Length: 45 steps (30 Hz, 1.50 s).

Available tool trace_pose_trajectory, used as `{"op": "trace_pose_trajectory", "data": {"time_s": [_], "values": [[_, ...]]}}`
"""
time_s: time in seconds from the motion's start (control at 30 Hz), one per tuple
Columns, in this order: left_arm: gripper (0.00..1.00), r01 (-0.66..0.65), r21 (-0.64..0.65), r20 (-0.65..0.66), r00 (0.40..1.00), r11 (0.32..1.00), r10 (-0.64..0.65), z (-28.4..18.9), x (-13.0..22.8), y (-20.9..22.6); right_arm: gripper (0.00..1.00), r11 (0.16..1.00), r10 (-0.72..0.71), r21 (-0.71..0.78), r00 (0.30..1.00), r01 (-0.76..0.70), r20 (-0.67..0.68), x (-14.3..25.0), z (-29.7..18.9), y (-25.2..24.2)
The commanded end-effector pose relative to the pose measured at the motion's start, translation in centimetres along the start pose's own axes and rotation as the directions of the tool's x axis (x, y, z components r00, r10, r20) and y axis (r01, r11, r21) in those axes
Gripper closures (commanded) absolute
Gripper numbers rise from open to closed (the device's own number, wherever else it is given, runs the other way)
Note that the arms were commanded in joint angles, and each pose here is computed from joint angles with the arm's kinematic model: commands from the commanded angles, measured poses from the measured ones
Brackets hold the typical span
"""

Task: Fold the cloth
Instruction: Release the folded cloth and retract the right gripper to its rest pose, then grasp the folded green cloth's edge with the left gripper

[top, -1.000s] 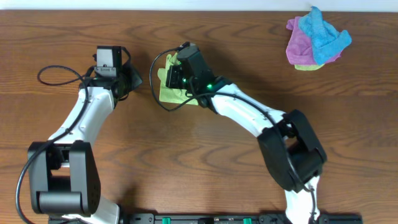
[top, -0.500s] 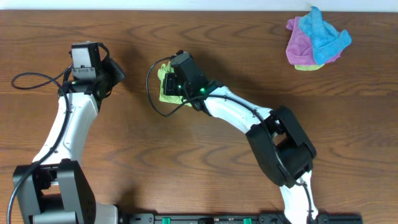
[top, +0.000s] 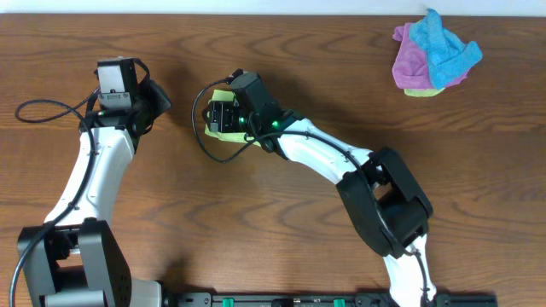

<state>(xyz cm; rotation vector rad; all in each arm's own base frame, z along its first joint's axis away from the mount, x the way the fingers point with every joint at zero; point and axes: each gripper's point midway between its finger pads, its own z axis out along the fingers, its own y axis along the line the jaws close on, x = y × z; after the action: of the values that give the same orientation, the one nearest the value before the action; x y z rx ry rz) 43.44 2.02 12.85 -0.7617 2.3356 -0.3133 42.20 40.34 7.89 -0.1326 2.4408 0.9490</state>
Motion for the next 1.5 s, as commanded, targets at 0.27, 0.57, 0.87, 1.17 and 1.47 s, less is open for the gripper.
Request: {"op": "trace_pose_trajectory", "data": {"time_s": [0.27,0.57,0.87,1.17,1.47], "values": [[0.57,-0.018,-0.002,-0.012,1.000,1.000,0.018,-0.6,0.1,0.1,0.01,0.992,-0.120,0.032,0.991,0.118,0.058,-6.2,-7.9,-0.2],[0.05,-0.013,0.066,-0.079,0.997,0.998,0.018,-2.0,1.4,-1.1,0.01,0.927,-0.313,0.182,0.945,0.326,-0.100,-5.6,-20.9,-3.9],[0.05,-0.003,0.057,-0.140,0.990,0.998,0.011,-3.7,2.9,-0.8,0.01,0.916,-0.202,0.331,0.973,0.227,-0.110,-0.6,-32.0,-11.1],[0.05,0.030,0.103,-0.246,0.969,0.994,-0.004,-4.6,5.2,-1.4,0.01,0.895,-0.153,0.441,0.977,0.074,0.146,7.6,-39.0,-14.3],[0.05,0.089,0.173,-0.347,0.938,0.981,-0.024,-5.8,7.1,-2.8,0.01,0.839,-0.225,0.544,0.919,0.014,0.323,9.9,-42.7,-15.3]]}}
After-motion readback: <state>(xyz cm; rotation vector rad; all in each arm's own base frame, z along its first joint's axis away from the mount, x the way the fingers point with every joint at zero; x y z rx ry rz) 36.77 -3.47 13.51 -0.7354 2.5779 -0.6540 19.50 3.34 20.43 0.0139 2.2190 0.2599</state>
